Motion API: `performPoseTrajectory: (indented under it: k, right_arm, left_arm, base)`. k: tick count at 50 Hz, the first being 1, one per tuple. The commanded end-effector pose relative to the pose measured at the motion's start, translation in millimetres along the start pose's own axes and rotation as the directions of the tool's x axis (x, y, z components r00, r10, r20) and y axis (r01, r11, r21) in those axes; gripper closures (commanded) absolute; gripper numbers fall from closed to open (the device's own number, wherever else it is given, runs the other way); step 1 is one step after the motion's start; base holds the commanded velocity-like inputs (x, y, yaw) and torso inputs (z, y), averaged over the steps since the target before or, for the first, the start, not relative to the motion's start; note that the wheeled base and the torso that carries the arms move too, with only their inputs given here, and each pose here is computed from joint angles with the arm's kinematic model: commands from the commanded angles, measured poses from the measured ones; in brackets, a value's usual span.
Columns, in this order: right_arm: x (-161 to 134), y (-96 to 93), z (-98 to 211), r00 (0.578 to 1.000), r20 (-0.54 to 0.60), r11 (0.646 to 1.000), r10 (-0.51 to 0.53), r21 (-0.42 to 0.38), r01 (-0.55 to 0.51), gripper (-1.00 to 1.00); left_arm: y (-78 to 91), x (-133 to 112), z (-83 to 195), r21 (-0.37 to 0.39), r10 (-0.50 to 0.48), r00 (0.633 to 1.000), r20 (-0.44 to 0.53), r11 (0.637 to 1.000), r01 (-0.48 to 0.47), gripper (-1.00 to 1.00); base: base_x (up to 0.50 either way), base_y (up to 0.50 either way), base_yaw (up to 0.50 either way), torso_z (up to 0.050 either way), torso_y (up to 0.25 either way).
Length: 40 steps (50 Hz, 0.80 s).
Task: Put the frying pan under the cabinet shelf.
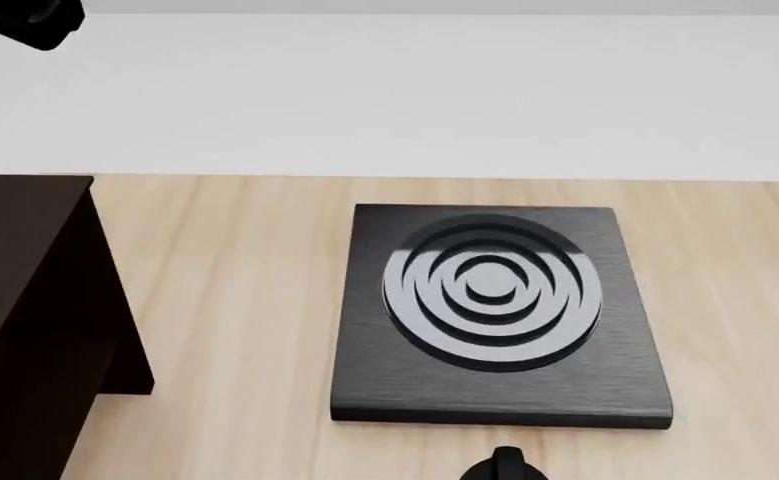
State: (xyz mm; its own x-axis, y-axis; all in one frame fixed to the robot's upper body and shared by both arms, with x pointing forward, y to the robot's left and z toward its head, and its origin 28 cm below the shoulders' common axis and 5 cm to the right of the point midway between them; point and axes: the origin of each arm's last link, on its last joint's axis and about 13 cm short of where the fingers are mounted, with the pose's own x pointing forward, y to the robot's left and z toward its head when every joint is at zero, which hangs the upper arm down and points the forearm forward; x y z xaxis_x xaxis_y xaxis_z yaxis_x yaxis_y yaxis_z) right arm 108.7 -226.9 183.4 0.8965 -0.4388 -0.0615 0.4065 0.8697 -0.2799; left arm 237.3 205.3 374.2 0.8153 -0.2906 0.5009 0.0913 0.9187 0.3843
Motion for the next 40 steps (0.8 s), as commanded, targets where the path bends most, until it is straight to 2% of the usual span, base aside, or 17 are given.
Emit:
performPoseTrajectory:
  k: [1, 27, 40]
  right_arm:
    - [-5.2, -5.5, -15.8, 0.998, -0.053, 1.000, -0.022, 0.006, 0.022, -1.00]
    - [-5.6, -19.0, -37.7, 0.989, -0.135, 0.998, -0.067, 0.014, 0.069, -1.00]
    - [8.6, -11.9, -53.9, 0.979, -0.201, 0.999, -0.044, 0.003, 0.046, -1.00]
  left_arm:
    - [1.6, -0.2, 5.3, 0.003, 0.004, 1.000, 0.012, 1.000, -0.004, -1.00]
    - [-0.6, 0.7, 1.2, 0.000, -0.003, 1.000, 0.006, 1.000, 0.003, -1.00]
    - [-0.9, 0.8, -2.6, -0.001, -0.002, 1.000, -0.004, 1.000, 0.002, -1.00]
  base:
    - [0.00, 0.00, 0.00, 0.000, 0.000]
    - [0.00, 0.00, 0.00, 0.000, 0.000]
    - [0.00, 0.00, 0.00, 0.000, 0.000]
